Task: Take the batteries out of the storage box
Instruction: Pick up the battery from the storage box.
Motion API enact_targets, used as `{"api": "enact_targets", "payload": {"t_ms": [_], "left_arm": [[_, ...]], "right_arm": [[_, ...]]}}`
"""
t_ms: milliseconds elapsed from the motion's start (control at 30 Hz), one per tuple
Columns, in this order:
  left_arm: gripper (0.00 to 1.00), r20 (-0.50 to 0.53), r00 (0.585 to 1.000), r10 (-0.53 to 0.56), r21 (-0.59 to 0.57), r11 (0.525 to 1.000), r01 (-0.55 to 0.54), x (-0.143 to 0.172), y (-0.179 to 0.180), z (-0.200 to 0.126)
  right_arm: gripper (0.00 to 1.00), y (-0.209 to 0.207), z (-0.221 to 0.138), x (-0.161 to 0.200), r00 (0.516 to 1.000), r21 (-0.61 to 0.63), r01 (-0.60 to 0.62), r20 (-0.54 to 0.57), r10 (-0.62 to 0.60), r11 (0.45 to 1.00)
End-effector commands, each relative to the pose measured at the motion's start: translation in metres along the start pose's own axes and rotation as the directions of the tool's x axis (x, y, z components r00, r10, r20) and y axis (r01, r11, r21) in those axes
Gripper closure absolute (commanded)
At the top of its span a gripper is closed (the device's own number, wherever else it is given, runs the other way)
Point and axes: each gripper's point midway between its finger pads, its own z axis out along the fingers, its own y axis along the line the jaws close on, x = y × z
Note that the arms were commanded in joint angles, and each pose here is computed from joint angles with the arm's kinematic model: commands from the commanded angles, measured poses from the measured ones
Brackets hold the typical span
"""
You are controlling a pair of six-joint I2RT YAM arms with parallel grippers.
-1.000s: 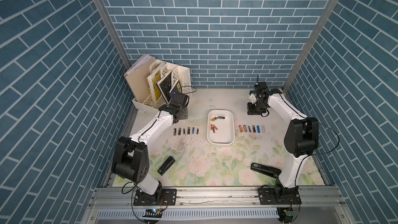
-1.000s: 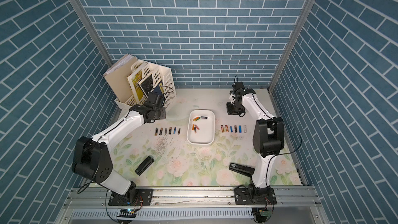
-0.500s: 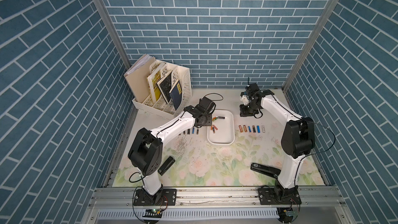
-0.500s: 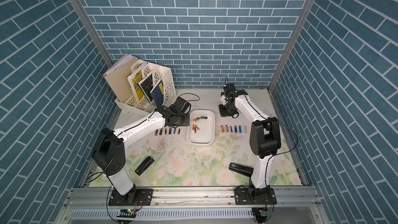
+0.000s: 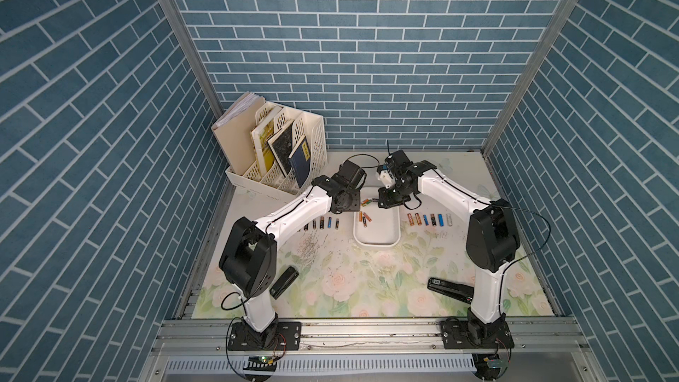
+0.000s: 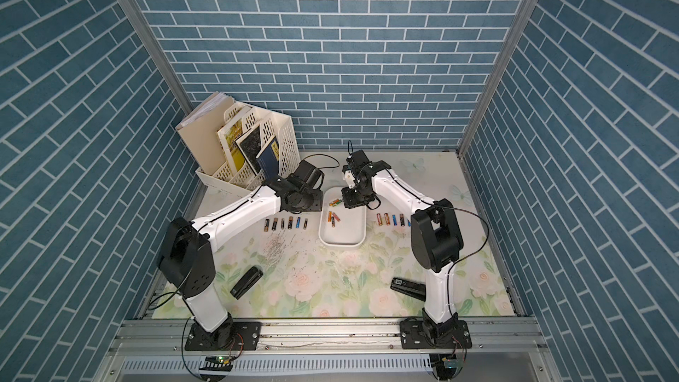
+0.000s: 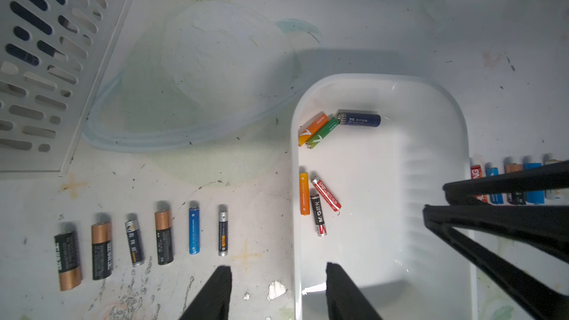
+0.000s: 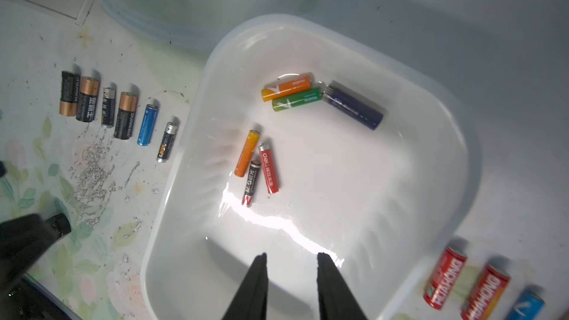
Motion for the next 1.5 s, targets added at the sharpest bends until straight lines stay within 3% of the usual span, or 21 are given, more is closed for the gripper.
{"api": "enact_targets", "payload": {"t_ms": [0, 500, 1467], "left_arm": [[0.45, -0.003, 1.000, 0.003, -0.015, 1.000, -0.003, 0.001, 0.013, -0.008], [0.45, -0.020, 1.000, 0.004, -0.017, 1.000, -0.004, 0.007, 0.016, -0.005], [0.45, -0.034, 0.999, 0.005, -0.024, 1.000, -0.006, 0.018, 0.023, -0.001]], "right_arm": [[0.69, 0.013, 0.024, -0.006, 1.000, -0.039, -0.010, -0.009, 0.010, 0.999], [0.68, 0.012, 0.079, 0.000, 0.996, 0.025, 0.027, -0.083, -0.024, 0.999], [0.76, -0.031, 0.097, 0.032, 0.976, 0.261, 0.102, -0.211, -0.047, 0.960]]}}
